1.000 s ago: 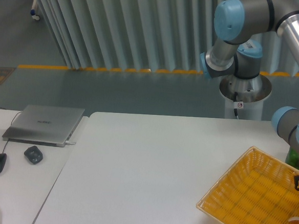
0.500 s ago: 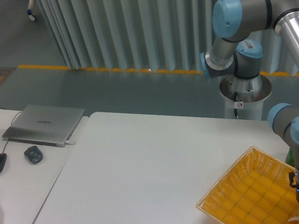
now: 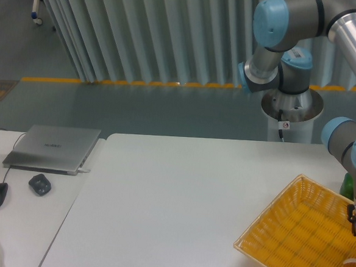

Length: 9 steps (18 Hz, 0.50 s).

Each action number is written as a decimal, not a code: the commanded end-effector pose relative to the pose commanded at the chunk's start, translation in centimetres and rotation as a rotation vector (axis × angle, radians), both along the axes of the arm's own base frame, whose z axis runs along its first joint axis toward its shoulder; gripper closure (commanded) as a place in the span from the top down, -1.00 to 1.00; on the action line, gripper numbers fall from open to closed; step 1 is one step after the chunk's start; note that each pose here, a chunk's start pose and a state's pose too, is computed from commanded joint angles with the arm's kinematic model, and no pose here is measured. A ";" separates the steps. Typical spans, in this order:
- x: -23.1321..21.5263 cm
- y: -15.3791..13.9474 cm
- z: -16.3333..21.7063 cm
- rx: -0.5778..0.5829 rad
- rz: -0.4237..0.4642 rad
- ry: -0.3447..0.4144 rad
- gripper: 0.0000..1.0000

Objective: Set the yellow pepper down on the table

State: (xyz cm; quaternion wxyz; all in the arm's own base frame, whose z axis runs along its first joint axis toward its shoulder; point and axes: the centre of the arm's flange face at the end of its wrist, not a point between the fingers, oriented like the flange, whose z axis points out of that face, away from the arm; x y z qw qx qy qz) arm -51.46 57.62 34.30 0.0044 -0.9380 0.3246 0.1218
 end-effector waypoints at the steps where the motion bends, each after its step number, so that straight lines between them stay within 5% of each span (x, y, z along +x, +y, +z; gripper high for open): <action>1: -0.2 0.1 -1.2 -0.012 0.002 -0.010 1.00; 9: -1.1 0.9 -3.2 -0.015 0.017 -0.022 1.00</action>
